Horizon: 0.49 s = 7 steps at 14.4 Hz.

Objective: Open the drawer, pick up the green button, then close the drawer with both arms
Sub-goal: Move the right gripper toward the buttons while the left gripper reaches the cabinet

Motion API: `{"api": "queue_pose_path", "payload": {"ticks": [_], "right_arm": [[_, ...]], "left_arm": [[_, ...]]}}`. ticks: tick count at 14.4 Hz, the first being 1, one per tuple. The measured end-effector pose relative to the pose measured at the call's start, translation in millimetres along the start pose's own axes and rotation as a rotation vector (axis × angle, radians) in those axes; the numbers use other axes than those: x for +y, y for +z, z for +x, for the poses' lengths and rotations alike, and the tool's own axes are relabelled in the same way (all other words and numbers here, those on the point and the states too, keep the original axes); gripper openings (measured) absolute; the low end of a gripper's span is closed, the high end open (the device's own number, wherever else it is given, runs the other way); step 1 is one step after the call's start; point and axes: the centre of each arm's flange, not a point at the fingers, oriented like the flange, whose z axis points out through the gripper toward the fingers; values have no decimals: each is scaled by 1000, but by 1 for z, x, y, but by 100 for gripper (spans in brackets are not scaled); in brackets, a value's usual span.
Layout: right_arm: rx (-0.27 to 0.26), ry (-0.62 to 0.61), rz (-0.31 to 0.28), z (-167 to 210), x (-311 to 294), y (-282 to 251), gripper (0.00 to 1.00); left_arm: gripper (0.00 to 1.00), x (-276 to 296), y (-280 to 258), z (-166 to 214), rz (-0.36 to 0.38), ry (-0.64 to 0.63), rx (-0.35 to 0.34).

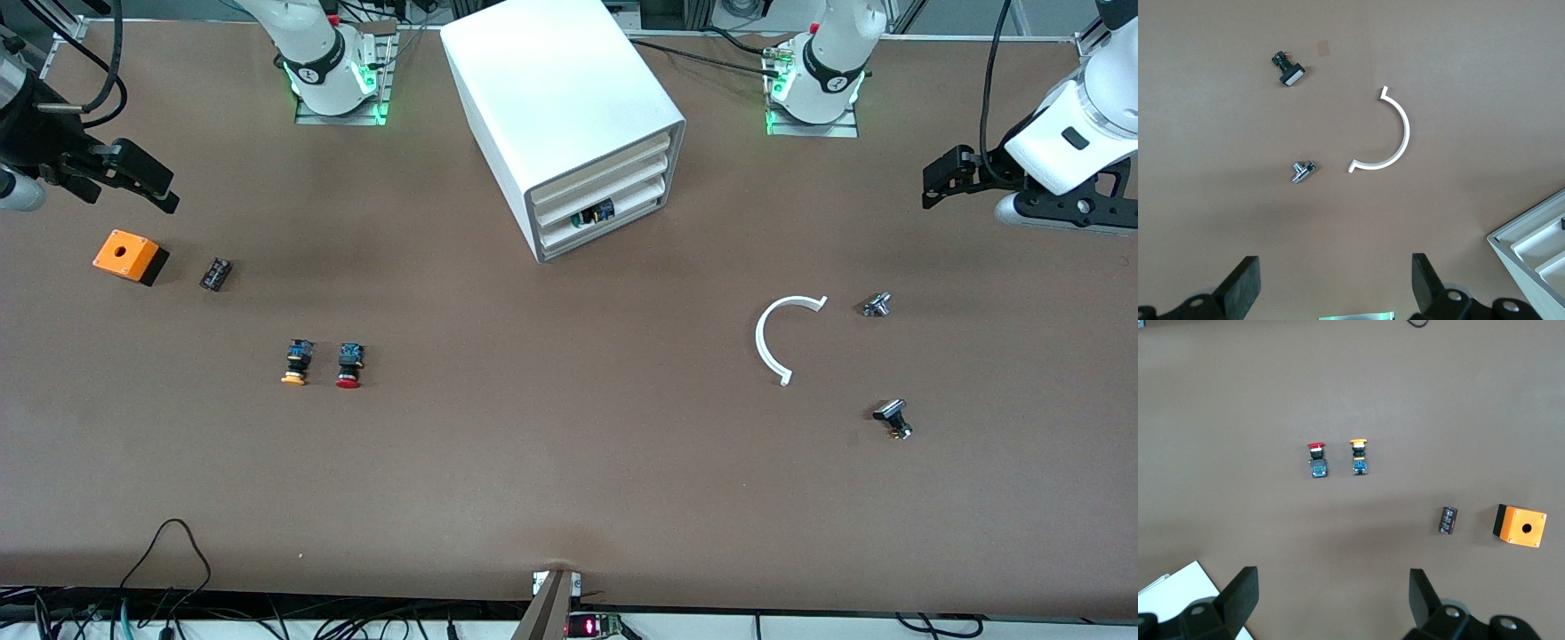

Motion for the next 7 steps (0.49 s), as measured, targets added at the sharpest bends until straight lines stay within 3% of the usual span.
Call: {"api": "queue_pose_path", "payload": {"ticks": [5,7], "right_arm": [[-5,0,3,-1,0,-2,100],[-31,0,-1,0,0,6,100]], "left_arm": [[100,0,0,0,0,0,0],[100,0,0,0,0,0,0]]}}
